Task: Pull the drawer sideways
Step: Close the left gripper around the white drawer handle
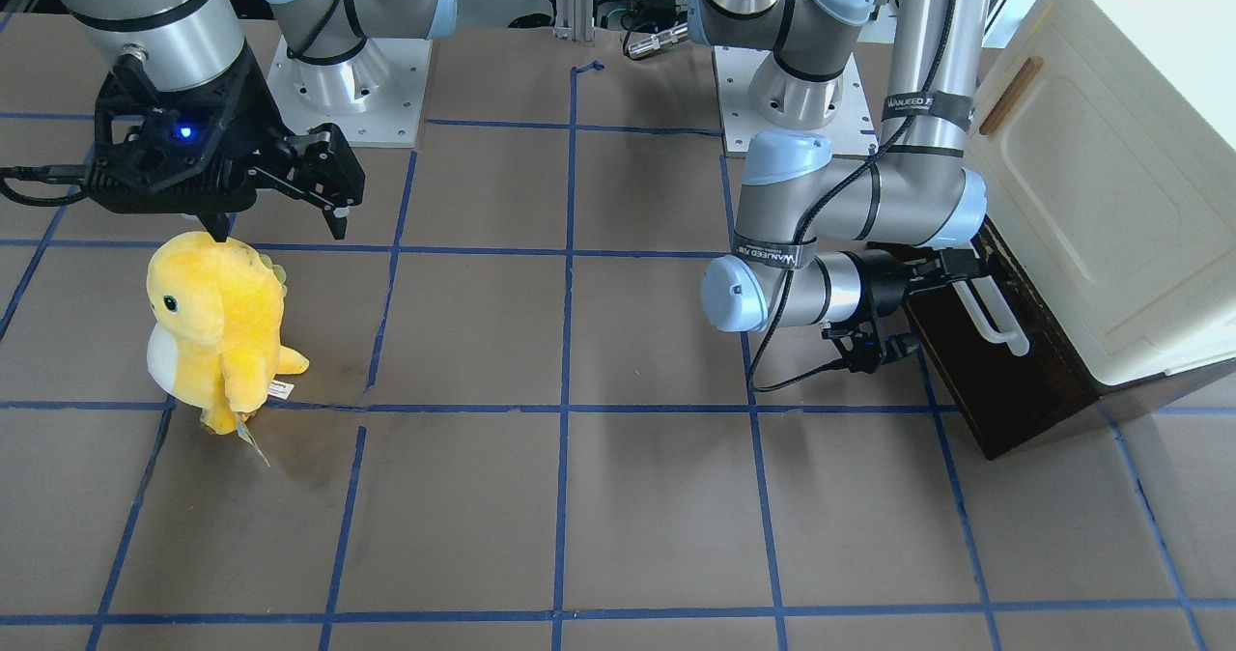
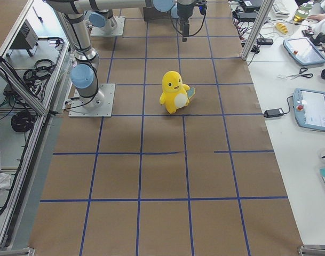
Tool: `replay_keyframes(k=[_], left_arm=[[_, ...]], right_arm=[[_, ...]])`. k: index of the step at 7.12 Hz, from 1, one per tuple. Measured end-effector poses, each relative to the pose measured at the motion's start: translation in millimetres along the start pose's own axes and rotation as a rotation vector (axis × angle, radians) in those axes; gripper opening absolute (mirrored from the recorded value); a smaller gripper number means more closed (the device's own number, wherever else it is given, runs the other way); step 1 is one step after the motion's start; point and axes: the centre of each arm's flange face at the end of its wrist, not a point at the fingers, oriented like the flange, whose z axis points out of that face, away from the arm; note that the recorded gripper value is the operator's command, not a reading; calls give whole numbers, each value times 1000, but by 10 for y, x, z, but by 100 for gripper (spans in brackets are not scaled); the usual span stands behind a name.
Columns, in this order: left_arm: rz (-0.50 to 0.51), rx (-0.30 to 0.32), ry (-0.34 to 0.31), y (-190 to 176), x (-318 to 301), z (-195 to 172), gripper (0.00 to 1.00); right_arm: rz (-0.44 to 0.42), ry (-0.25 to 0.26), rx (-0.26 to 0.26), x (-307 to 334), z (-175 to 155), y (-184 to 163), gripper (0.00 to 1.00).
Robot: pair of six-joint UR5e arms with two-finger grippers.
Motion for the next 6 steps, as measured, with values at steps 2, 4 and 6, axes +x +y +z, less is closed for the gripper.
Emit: replay_keyframes(k=[2,4,6], left_arm=[[0,0,-1,0,7,3,33],[1,0,-2,0,7,3,27],[1,0,-2,0,8,3,14]], right_arm=[[0,0,0,0,0,0,100],[0,0,0,0,0,0,100],[0,0,0,0,0,0,100]])
